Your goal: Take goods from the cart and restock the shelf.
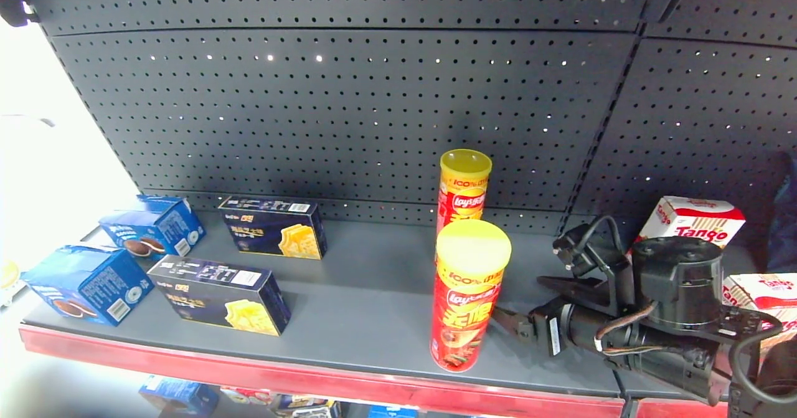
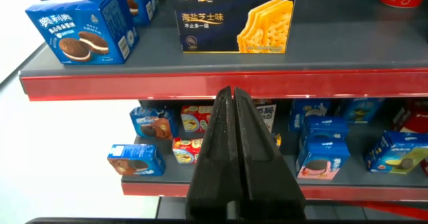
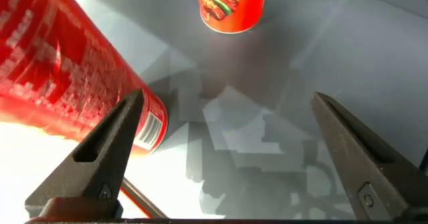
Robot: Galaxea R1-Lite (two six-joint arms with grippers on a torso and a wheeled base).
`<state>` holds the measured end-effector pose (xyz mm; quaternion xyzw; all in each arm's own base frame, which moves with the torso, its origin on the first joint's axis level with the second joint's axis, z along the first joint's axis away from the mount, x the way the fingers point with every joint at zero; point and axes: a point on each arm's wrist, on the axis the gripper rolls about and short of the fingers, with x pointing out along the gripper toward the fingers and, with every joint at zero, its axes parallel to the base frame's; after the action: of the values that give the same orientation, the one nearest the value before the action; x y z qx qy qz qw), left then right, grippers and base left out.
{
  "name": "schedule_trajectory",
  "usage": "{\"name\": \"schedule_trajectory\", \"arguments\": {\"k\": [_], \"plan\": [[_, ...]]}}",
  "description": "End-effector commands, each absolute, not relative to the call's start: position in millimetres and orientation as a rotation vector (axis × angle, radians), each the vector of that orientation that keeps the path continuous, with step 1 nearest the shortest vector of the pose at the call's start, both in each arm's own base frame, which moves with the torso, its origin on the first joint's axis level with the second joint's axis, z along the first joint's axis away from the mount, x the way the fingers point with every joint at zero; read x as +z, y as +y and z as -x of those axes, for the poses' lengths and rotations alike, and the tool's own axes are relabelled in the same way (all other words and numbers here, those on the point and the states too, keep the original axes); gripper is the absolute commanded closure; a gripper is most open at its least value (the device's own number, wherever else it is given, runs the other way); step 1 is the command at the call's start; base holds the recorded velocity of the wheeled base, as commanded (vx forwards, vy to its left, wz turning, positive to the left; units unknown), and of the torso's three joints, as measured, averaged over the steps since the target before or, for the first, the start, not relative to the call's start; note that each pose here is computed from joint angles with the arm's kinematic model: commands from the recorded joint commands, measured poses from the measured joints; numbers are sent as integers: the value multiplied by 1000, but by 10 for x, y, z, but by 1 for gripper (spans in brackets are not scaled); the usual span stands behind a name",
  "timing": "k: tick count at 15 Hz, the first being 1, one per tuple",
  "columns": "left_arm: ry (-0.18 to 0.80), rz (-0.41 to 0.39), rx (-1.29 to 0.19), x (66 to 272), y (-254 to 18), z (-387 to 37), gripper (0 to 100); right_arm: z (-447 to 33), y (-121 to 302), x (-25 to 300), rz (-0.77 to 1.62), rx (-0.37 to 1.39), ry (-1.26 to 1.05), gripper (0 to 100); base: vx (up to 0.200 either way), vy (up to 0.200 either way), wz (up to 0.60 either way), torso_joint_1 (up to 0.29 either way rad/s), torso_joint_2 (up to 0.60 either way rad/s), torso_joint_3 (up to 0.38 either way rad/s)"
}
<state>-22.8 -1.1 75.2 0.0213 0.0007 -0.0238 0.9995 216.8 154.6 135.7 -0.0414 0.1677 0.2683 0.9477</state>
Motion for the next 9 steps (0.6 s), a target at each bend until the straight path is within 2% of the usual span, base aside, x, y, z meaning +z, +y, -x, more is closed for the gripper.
{"name": "schedule_trajectory", "arguments": {"k": [1,4,9], "plan": [[2,-43,-48,752,-11,228,100,-2226,1539,1359,82,532,339,0,0,0,0,0,0,0],[1,-43,-48,753,-11,228,100,-2339,1618,1353,72,532,321,0,0,0,0,0,0,0],[2,-43,-48,752,-11,228,100,-2187,1618,1373,70,562,317,0,0,0,0,0,0,0]]}}
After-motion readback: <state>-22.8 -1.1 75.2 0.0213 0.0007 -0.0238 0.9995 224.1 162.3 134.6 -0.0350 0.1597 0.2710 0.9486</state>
